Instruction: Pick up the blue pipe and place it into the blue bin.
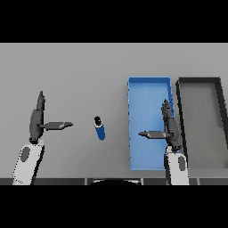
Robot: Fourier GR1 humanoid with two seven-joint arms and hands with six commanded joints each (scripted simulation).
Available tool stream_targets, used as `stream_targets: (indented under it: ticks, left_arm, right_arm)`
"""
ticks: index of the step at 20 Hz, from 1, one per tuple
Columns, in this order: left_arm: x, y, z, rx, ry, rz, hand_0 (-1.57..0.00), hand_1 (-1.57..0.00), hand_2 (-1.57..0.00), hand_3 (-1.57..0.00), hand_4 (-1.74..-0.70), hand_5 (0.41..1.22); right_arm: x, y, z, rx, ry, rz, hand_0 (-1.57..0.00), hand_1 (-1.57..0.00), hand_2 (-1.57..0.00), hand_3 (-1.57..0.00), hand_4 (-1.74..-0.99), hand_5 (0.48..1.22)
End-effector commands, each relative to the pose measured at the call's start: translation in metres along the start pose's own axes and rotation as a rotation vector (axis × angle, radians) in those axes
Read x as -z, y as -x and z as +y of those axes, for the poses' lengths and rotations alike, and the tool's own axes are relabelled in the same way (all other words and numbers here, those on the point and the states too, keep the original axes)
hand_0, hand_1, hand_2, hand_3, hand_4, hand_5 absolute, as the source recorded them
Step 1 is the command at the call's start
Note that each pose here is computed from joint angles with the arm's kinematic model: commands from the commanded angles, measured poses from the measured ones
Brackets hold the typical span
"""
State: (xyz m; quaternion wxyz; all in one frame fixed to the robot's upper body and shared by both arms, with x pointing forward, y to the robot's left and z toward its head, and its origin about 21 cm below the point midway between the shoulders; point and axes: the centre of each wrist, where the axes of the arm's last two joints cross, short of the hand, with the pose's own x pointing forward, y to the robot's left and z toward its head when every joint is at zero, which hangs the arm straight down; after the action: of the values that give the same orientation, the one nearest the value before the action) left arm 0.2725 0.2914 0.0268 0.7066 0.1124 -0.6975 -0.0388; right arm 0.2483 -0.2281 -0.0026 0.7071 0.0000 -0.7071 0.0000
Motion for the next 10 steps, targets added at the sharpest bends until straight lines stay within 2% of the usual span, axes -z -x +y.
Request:
stream_targets:
  ticks: [1,6,7,8,10]
  left_arm:
    - [0.000,0.000,0.001,0.000,-0.001,-0.004,0.00,0.00,0.00,0.00,-1.07,0.591]
    - [0.003,0.003,0.007,0.002,-0.002,-0.002,0.00,0.00,0.00,0.00,-1.07,0.591]
    - [0.001,0.000,0.020,0.073,0.162,-0.042,0.00,0.00,0.00,0.00,-1.07,0.591]
    - [0.002,-0.006,0.031,0.114,0.265,-0.067,0.00,0.00,0.00,0.00,-1.07,0.590]
    - [0.003,-0.007,0.042,0.147,0.355,-0.057,0.00,0.00,0.00,0.00,-1.08,0.587]
  right_arm:
    - [0.000,0.000,0.001,0.001,0.000,0.000,0.00,0.00,0.00,0.00,-1.225,0.617]
    - [0.002,0.001,0.007,0.002,-0.001,0.002,0.00,0.00,0.00,0.00,-1.225,0.617]
    - [-0.005,-0.002,0.002,-0.090,-0.057,-0.054,0.00,0.00,0.00,0.00,-1.225,0.617]
    - [-0.009,-0.005,0.002,-0.155,-0.096,-0.074,0.00,0.00,0.00,0.00,-1.224,0.618]
    - [-0.020,-0.006,0.003,-0.204,-0.140,-0.095,0.00,0.00,0.00,0.00,-1.225,0.620]
